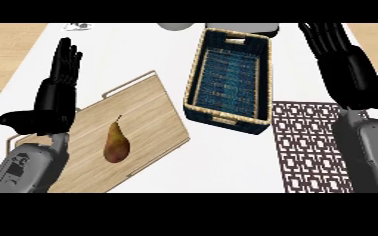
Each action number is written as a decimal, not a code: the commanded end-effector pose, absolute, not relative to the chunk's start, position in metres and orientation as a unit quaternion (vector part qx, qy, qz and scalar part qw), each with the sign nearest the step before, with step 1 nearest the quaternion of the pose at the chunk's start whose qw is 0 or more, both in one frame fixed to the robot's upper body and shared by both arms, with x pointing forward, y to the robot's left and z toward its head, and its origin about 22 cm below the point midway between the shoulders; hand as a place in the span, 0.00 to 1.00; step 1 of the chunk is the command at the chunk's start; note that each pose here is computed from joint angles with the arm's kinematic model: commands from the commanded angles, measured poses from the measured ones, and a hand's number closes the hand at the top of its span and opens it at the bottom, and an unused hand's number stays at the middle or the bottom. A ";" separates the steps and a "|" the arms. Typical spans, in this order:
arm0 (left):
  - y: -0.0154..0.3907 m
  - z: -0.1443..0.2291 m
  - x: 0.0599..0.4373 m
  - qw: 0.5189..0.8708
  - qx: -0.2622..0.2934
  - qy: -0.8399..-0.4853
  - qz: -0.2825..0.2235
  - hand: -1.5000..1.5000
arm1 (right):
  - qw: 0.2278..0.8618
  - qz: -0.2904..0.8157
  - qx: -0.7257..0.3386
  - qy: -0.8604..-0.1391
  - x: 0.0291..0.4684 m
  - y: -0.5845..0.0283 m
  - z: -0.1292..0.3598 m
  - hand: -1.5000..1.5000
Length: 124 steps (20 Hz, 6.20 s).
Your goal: Pick the lemon from the placemat and place it in the basket
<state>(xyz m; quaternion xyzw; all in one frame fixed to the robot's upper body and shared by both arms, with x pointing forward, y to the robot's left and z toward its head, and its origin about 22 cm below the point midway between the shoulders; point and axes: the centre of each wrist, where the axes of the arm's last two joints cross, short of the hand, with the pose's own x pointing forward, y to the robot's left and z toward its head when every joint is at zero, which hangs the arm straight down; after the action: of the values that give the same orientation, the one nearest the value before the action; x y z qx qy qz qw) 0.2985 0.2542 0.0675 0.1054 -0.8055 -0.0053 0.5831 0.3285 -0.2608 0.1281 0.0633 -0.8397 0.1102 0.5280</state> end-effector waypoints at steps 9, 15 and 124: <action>0.286 0.056 0.284 0.626 0.148 -0.752 -0.142 0.50 | 0.600 0.215 0.437 -0.635 0.244 -0.218 0.012 1.00; 0.315 0.064 0.273 0.634 0.144 -0.745 -0.150 0.50 | 0.543 0.336 0.247 -0.729 0.184 -0.262 0.083 0.00; 0.294 0.067 0.284 0.632 0.133 -0.746 -0.163 0.50 | 0.623 0.585 -0.362 -0.373 0.309 -0.447 0.064 1.00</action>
<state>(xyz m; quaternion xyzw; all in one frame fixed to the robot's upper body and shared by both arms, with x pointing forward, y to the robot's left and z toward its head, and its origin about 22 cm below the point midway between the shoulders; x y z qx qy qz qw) 0.2848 0.2922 0.0730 0.1285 -0.7519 -0.1655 0.6251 0.2993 -0.4228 0.0420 -0.2987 -0.3842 0.7038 0.5175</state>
